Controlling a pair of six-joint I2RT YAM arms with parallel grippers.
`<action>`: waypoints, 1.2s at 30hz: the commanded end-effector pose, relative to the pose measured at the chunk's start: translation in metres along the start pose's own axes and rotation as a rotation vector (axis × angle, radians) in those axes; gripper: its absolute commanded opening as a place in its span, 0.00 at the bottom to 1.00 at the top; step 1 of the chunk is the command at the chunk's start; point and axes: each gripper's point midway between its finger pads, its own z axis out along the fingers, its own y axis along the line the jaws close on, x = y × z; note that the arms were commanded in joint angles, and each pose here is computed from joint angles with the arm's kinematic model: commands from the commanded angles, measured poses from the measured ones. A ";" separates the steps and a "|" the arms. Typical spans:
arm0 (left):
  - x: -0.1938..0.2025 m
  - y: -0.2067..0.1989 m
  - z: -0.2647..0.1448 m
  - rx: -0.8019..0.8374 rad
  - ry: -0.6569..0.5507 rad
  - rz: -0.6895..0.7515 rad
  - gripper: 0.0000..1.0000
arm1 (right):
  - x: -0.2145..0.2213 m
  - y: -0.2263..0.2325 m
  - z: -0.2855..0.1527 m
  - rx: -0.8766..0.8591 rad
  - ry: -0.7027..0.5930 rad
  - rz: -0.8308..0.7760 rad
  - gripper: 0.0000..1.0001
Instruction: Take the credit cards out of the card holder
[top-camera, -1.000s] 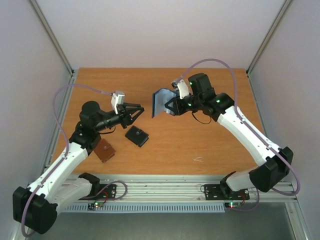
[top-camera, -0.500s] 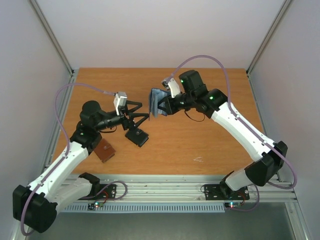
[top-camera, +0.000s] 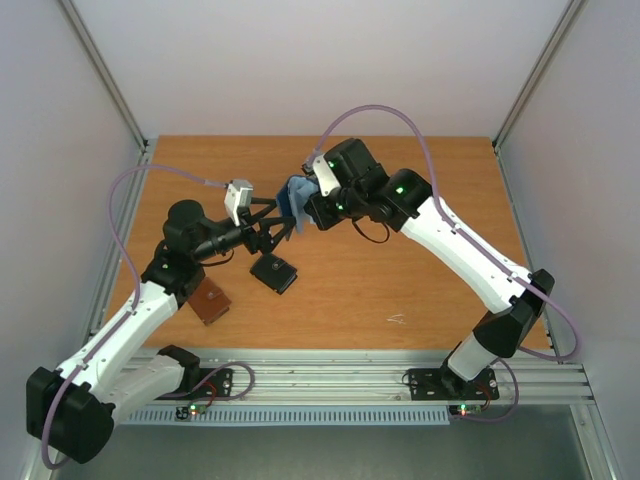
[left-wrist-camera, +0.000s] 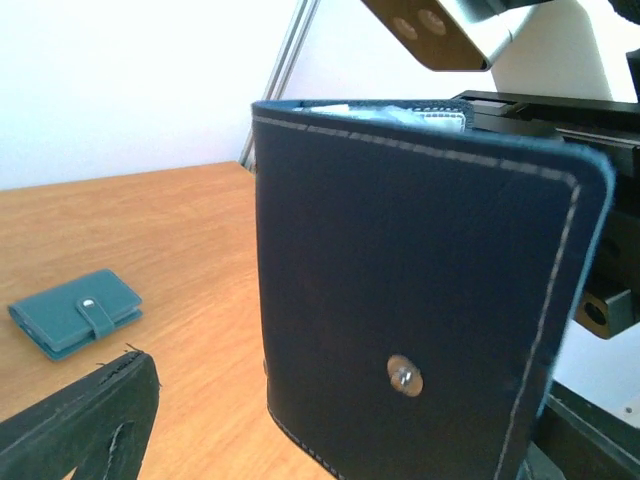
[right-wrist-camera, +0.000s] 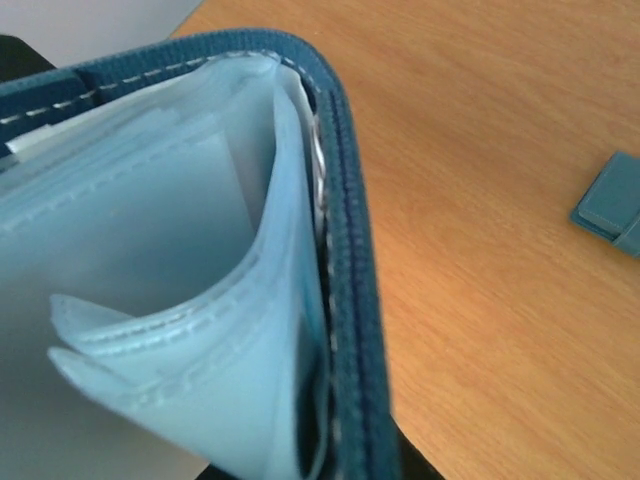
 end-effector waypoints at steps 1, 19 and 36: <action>-0.011 -0.001 0.002 -0.007 -0.028 0.036 0.84 | -0.002 0.002 -0.003 0.040 0.008 -0.039 0.01; -0.008 -0.002 0.003 0.002 -0.014 0.059 0.65 | -0.006 -0.004 -0.009 0.096 0.013 -0.045 0.01; -0.004 0.006 -0.003 -0.066 0.006 -0.008 0.00 | 0.002 0.017 -0.015 -0.230 -0.062 -0.019 0.46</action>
